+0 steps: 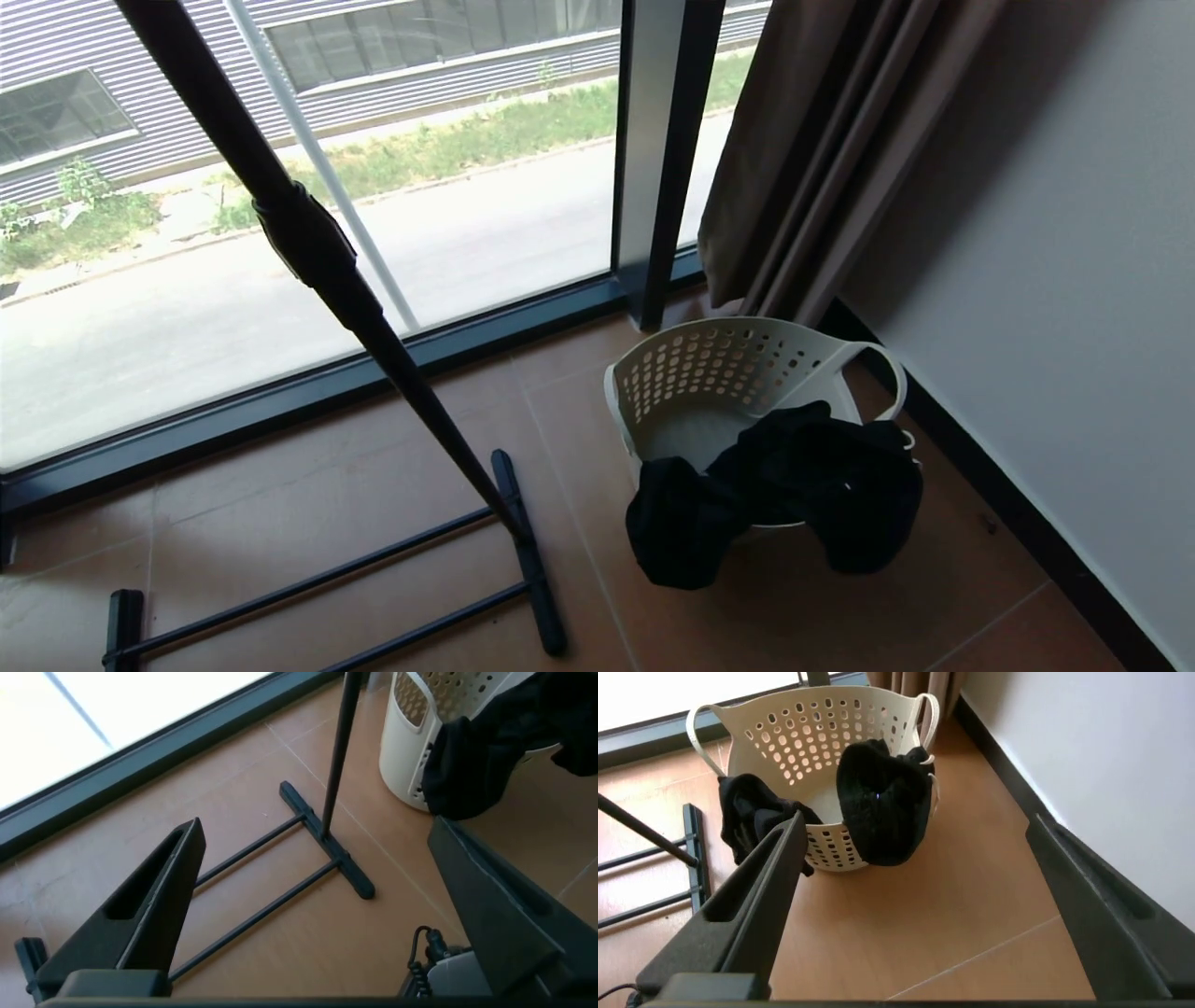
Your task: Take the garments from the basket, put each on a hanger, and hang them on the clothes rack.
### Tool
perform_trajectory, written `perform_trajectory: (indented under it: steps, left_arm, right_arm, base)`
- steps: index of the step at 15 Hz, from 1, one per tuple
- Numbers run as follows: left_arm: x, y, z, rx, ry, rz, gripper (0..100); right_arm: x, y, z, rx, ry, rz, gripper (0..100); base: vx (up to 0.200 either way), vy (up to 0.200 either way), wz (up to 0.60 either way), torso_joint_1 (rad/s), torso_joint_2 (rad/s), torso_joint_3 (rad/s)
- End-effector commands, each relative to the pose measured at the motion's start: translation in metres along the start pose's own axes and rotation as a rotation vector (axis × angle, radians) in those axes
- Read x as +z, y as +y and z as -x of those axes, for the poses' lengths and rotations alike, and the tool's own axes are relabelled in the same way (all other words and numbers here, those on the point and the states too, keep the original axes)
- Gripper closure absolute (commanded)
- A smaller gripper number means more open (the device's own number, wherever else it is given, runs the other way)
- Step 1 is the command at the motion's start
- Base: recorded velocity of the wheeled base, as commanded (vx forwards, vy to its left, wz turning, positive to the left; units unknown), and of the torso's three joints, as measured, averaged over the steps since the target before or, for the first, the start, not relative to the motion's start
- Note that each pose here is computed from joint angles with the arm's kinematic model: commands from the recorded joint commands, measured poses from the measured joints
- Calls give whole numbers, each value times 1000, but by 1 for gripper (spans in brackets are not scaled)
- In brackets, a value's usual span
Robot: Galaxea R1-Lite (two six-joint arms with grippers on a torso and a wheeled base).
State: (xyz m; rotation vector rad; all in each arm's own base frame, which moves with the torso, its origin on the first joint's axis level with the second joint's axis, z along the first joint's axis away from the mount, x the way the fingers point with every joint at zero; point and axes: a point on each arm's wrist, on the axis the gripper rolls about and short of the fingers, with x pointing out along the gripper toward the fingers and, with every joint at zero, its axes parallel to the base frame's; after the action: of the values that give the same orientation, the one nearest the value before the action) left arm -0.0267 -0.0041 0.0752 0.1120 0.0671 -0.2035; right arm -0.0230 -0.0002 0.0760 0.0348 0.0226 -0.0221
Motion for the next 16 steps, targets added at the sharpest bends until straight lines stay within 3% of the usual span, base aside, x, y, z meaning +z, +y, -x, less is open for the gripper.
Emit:
perform_trajectory:
  steps: [1,11,15,16]
  left_arm:
    - [0,0,0,0,2,1,0]
    - [0,0,0,0,0,0,0]
    - [0,0,0,0,0,0,0]
    - [0,0,0,0,0,0,0]
  right_arm:
    - [0,0,0,0,0,1,0]
    - [0,0,0,-1,0,0,0]
    - [0,1,0,28,13,46,0]
    - [1,1,-3,55,60,52,0]
  base:
    - [0,0,0,2,-2,-198]
    - [0,0,0,6,1,-200]
    - [0,0,0,3,1,-99]
    - [0,0,0,0,0,0]
